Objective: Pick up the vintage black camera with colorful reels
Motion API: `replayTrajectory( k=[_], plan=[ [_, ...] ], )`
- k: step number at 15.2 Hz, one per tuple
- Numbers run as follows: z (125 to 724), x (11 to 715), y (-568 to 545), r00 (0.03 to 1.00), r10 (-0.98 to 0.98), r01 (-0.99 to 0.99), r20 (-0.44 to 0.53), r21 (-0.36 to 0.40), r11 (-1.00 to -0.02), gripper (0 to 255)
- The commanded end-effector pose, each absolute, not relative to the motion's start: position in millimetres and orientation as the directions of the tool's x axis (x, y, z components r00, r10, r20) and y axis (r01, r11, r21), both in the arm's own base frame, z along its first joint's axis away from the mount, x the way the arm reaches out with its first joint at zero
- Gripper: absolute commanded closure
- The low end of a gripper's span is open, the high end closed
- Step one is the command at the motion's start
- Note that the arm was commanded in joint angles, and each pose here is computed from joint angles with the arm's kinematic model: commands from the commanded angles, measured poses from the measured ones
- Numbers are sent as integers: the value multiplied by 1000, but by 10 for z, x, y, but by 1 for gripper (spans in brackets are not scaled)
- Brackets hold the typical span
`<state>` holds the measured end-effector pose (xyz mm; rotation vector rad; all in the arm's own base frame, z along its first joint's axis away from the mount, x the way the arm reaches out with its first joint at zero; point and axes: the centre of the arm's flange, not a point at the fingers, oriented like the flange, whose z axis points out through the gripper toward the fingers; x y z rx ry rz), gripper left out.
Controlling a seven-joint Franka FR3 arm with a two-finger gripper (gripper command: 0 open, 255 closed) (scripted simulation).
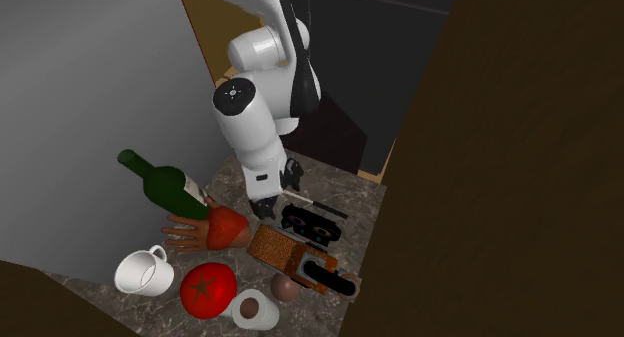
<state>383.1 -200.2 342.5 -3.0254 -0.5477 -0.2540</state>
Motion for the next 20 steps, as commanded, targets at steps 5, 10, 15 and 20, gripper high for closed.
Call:
replayTrajectory(
  k=[5,10,15,20],
  plan=[
    [3091,3847,-2028,922,346,355,175,-23,-935,0],
    [3023,3858,-2029,922,346,355,175,-23,-935,255],
    [3011,3861,-2028,922,346,355,175,-23,-935,255],
    [3113,3847,-2028,922,346,355,175,-23,-935,255]
  ],
)
